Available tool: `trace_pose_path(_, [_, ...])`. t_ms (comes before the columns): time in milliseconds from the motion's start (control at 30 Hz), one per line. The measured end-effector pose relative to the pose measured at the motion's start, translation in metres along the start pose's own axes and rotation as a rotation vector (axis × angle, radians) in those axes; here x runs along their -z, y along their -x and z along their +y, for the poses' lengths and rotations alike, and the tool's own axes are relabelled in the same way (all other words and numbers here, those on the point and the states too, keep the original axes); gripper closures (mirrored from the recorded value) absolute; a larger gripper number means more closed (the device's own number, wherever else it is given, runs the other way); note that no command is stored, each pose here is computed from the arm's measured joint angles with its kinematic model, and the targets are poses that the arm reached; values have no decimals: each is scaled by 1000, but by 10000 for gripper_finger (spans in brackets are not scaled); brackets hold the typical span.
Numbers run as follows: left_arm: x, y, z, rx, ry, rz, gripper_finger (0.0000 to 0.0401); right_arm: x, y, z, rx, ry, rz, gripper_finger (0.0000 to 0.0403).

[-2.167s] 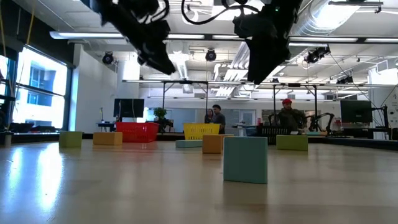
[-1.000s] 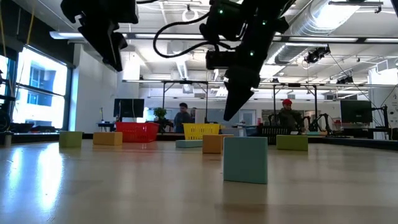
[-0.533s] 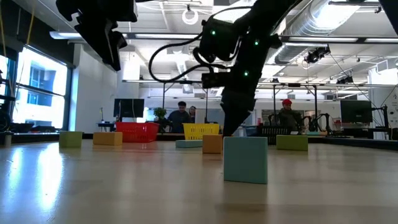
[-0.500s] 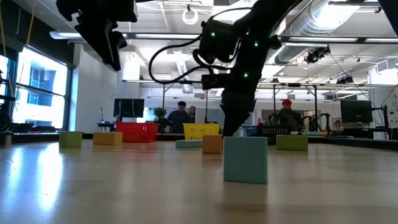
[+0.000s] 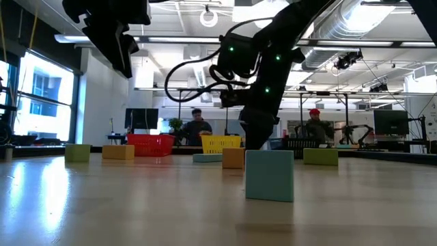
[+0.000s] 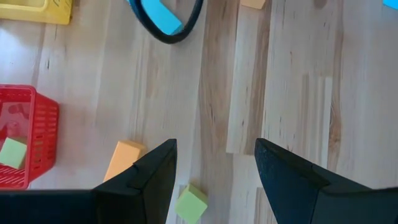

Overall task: Sort & place blocks by color
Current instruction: Put the orange block into the black basket

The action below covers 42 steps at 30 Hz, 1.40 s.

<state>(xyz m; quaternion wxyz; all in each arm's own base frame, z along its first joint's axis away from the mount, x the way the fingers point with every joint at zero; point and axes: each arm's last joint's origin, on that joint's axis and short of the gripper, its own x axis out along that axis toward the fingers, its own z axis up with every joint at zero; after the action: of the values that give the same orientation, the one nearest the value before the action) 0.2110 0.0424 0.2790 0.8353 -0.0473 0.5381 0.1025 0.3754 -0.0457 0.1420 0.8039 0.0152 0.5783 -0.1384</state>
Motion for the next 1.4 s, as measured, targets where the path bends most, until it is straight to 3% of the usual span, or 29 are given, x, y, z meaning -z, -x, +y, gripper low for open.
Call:
trace_pose_path(133, [0, 0, 0, 0, 1, 4, 199, 0, 0, -1, -22, -11, 0, 292])
trace_pose_path(267, [2, 0, 0, -1, 25, 21, 199, 0, 0, -1, -4, -23, 5, 294])
trace_pose_path(500, [6, 0, 0, -6, 35, 61, 199, 6, 4, -7, 116, -36, 56, 294])
trace_pose_path(700, [7, 0, 3, -97, 66, 69, 199, 8, 27, -19, 211, -74, 44, 294])
trace_pose_path(1067, [11, 1, 4, -137, 74, 110, 199, 9, 66, -78, 418, -355, -48, 294])
trace_pose_path(1400, [13, 1, 4, -139, 91, 126, 199, 24, 59, -142, 396, -553, 20, 294])
